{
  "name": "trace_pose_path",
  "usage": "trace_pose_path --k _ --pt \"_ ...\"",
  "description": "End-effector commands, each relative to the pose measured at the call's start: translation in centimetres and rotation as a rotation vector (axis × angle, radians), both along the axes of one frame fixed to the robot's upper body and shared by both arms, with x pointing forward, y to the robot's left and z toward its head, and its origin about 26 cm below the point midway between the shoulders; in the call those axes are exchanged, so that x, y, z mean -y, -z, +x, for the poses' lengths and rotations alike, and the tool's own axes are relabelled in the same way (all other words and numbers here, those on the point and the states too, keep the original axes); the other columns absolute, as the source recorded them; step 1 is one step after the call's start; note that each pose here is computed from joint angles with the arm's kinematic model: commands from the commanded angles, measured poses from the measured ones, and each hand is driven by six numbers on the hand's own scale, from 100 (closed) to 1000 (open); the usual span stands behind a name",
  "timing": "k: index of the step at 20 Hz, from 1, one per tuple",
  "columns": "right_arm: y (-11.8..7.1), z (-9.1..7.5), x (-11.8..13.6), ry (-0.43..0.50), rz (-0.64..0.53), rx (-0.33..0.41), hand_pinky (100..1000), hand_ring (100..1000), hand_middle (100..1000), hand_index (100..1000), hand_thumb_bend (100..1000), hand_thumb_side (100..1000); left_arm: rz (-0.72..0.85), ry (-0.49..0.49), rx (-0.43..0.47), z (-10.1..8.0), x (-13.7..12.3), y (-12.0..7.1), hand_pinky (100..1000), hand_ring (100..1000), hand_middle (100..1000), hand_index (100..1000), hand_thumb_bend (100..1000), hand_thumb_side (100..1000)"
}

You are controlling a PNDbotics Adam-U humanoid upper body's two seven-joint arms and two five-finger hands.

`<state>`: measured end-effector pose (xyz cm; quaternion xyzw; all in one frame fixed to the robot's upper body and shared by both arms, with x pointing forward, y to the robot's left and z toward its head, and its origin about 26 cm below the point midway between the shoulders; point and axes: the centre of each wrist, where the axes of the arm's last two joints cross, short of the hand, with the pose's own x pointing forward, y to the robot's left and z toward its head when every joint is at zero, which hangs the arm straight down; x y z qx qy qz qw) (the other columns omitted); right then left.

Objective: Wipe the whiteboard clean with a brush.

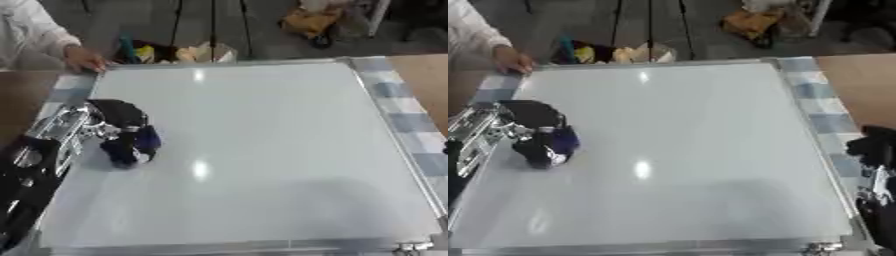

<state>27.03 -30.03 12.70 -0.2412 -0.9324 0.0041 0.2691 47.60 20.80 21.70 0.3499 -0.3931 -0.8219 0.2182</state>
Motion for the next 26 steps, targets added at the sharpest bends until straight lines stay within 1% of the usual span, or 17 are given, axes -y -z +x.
trace_pose_path --k 1,7,15,25,26 --pt "-0.7 -0.2 0.2 0.0 -0.011 0.024 470 525 425 672 100 661 0.019 0.017 -0.016 -0.1 0.6 0.6 547 556 341 468 100 788" --pt "-0.6 -0.2 0.2 0.0 -0.012 0.023 470 525 424 672 100 662 -0.007 -0.064 0.006 0.3 -1.2 1.2 543 549 329 466 100 772" --pt "-0.5 -0.2 0.1 -0.001 -0.012 0.025 469 525 424 673 100 664 -0.053 -0.138 0.074 0.6 -3.3 2.3 527 530 314 453 100 745" --pt "-0.4 -0.3 0.0 0.001 -0.011 0.024 469 525 423 673 100 664 -0.088 -0.279 0.082 1.1 -6.3 4.4 531 529 310 450 100 746" --pt "-0.4 -0.3 0.0 0.001 -0.01 0.023 469 525 423 673 100 662 -0.086 -0.289 0.086 1.1 -6.5 4.5 534 530 310 451 100 719"
